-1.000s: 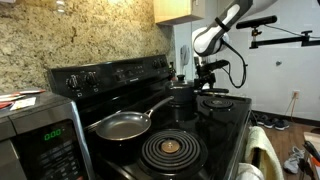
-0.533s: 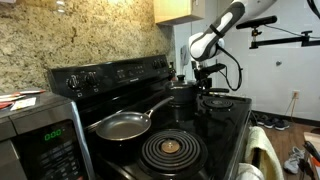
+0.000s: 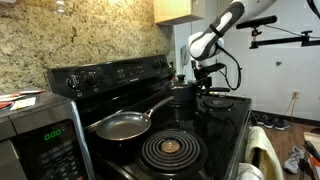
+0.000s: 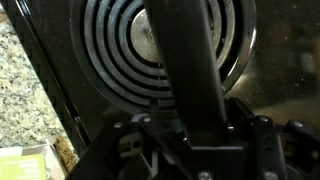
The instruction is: Move the black pot from the front plate to the back plate on the stove
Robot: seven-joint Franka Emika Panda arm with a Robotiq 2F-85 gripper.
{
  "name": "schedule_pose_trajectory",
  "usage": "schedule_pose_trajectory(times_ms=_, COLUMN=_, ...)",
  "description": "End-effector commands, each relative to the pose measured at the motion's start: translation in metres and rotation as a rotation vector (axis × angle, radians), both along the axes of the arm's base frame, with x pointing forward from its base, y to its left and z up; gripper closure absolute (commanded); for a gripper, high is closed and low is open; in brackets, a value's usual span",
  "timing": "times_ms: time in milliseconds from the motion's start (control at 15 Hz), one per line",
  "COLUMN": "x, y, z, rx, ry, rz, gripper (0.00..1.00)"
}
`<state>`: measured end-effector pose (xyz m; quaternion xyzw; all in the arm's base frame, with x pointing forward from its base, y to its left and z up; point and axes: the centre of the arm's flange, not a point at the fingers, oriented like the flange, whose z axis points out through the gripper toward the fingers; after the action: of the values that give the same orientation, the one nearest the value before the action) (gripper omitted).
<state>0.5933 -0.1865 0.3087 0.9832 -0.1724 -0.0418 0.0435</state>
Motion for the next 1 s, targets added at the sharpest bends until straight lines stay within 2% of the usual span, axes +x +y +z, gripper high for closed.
schedule_pose_trajectory(times_ms=0, x=0.002, y=-0.006, z=0.001, rx=0.008, ry=0.001, rz=0.002, gripper=0.0)
schedule_pose_trajectory(times_ms=533, x=0.001, y=-0.007, z=0.013, rx=0.048, ry=-0.018, rz=0.14, gripper=0.0)
schedule_pose_trajectory(times_ms=800, x=0.006, y=-0.01, z=0.025, rx=0.043, ry=-0.02, rz=0.182, gripper=0.0)
schedule_pose_trajectory(times_ms=867, x=0.007, y=-0.011, z=0.028, rx=0.031, ry=-0.015, rz=0.182, gripper=0.25)
schedule_pose_trajectory(times_ms=933, x=0.008, y=-0.01, z=0.032, rx=0.031, ry=-0.013, rz=0.189, gripper=0.28)
